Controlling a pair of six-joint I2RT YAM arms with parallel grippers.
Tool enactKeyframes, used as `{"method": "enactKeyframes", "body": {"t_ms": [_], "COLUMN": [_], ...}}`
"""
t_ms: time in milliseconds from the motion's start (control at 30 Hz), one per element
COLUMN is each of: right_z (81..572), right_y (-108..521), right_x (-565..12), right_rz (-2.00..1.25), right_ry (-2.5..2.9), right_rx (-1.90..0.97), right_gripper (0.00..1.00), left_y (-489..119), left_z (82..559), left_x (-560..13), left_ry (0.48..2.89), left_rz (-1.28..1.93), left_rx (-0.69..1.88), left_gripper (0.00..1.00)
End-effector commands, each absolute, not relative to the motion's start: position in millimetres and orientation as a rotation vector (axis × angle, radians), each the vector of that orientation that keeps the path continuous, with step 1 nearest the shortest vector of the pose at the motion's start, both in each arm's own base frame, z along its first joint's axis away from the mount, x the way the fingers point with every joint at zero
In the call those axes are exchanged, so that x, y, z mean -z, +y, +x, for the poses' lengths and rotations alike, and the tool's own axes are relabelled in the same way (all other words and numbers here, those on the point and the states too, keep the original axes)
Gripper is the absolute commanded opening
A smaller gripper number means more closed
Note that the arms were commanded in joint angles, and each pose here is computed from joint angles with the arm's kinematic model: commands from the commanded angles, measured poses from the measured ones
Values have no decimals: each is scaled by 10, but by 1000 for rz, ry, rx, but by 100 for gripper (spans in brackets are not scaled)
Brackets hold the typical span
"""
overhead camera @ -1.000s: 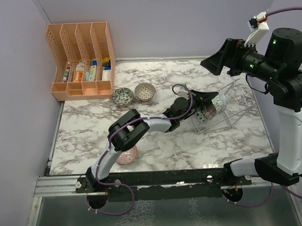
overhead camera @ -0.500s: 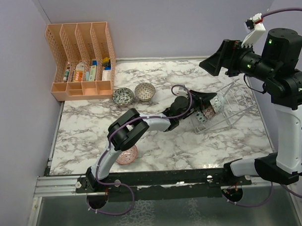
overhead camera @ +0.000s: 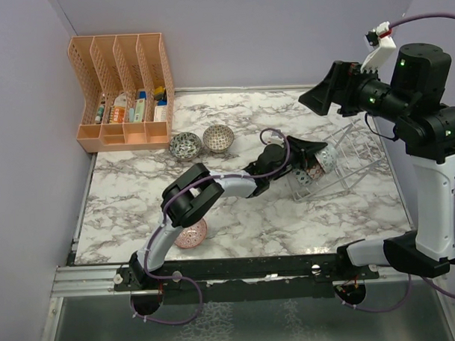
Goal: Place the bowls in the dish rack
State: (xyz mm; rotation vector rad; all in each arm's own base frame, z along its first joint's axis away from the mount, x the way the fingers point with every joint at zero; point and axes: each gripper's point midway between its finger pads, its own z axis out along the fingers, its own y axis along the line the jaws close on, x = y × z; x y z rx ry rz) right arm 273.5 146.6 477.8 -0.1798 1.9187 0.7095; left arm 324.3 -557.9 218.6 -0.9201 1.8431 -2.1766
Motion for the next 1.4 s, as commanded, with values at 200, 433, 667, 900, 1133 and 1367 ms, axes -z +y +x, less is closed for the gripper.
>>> {"method": "enactKeyframes", "body": {"t_ms": [200,433,667,900,1133,1367], "right_z": [2731,2723,2708,2690,2685,2679], "right_y": [1490,1487,1481,1483,1490,1518], "right_x": [-4788,-4796,-4797,-4797,-4788,-4806], "right_rz": [-196,-198,-198,-196,-196,-204], "right_ry": [1895,1890,1886,1878,1873,1862], "right_rx": [-732,-731,-730,-737,-743,-763], "right_gripper": [100,100,100,100,100,100], "left_y": [-5487,-5404,-5331,-5199,-4931,-4711], "left_z": [2994,2984,2959,2968,2995,2975], "left_x": [-2395,-2417,-2399,-2394,-2360,-2511], "left_ry": [2022,2073,2126,2172,2202,2209], "left_rz": [-802,-753,-714,-654,-633,-530], "left_rx": [2159,2120,2070,1989,1887,1785], "left_gripper": [53,60,64,65,67,72]}}
